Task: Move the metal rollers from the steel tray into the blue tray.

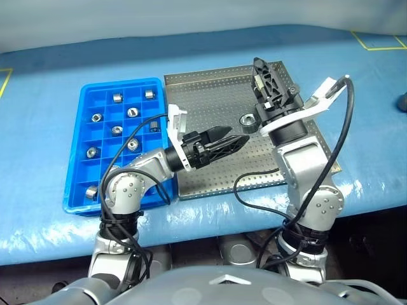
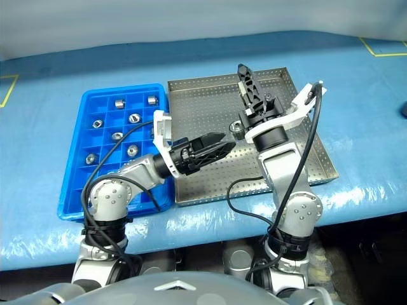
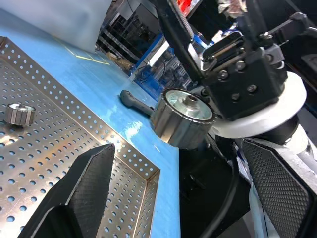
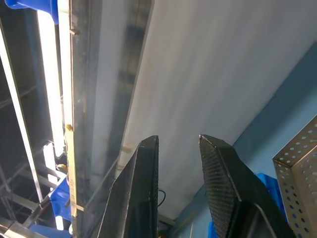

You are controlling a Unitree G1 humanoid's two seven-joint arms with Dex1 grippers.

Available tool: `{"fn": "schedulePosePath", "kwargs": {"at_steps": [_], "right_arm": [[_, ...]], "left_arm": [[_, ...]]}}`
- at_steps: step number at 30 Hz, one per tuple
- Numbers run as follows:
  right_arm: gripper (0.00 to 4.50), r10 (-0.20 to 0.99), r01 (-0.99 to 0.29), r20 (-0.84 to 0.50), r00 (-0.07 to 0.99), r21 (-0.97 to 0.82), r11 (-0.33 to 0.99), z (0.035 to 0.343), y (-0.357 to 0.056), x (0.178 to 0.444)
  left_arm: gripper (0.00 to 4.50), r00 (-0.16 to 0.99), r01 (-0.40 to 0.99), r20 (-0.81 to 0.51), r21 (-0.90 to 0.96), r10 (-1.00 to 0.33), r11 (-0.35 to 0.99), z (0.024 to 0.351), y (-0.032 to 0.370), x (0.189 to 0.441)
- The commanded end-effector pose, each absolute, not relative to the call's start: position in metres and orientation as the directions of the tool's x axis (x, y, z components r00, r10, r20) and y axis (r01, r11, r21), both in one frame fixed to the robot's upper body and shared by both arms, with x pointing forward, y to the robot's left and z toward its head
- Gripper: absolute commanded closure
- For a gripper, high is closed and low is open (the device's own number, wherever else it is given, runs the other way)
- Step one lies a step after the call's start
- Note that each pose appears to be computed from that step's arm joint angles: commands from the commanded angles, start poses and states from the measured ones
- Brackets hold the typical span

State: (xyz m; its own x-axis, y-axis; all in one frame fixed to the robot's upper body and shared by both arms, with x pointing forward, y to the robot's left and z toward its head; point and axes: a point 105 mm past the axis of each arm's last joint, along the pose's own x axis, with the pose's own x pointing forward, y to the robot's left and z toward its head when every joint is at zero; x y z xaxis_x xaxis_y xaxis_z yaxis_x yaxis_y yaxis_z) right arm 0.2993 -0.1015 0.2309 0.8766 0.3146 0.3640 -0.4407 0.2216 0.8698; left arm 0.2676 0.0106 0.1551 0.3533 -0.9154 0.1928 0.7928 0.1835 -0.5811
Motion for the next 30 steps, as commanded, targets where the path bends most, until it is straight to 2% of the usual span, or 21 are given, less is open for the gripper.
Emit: {"fn": "schedulePosePath", "kwargs": {"at_steps": [1, 16, 19, 21, 30], "right_arm": [[3.12, 0.321, -0.494, 0.420, 0.849, 0.846, 0.198, 0.245, -0.099, 0.295], [3.12, 0.362, -0.508, 0.423, 0.831, 0.842, 0.183, 0.245, -0.088, 0.293], [3.08, 0.363, -0.507, 0.421, 0.831, 0.842, 0.184, 0.244, -0.087, 0.293], [3.08, 0.364, -0.506, 0.420, 0.831, 0.842, 0.185, 0.244, -0.087, 0.292], [3.08, 0.367, -0.503, 0.413, 0.833, 0.842, 0.193, 0.242, -0.086, 0.293]], "left_arm": [[0.00, 0.342, 0.817, 0.228, -0.551, -0.912, 0.169, 0.165, 0.009, 0.264], [0.00, 0.361, 0.820, 0.247, -0.543, -0.899, 0.180, 0.164, -0.005, 0.274], [0.61, 0.370, 0.819, 0.272, -0.548, -0.888, 0.173, 0.167, -0.005, 0.275], [1.25, 0.370, 0.823, 0.281, -0.542, -0.886, 0.172, 0.169, -0.004, 0.275], [1.25, 0.392, 0.813, 0.295, -0.555, -0.871, 0.177, 0.170, -0.003, 0.279]]}}
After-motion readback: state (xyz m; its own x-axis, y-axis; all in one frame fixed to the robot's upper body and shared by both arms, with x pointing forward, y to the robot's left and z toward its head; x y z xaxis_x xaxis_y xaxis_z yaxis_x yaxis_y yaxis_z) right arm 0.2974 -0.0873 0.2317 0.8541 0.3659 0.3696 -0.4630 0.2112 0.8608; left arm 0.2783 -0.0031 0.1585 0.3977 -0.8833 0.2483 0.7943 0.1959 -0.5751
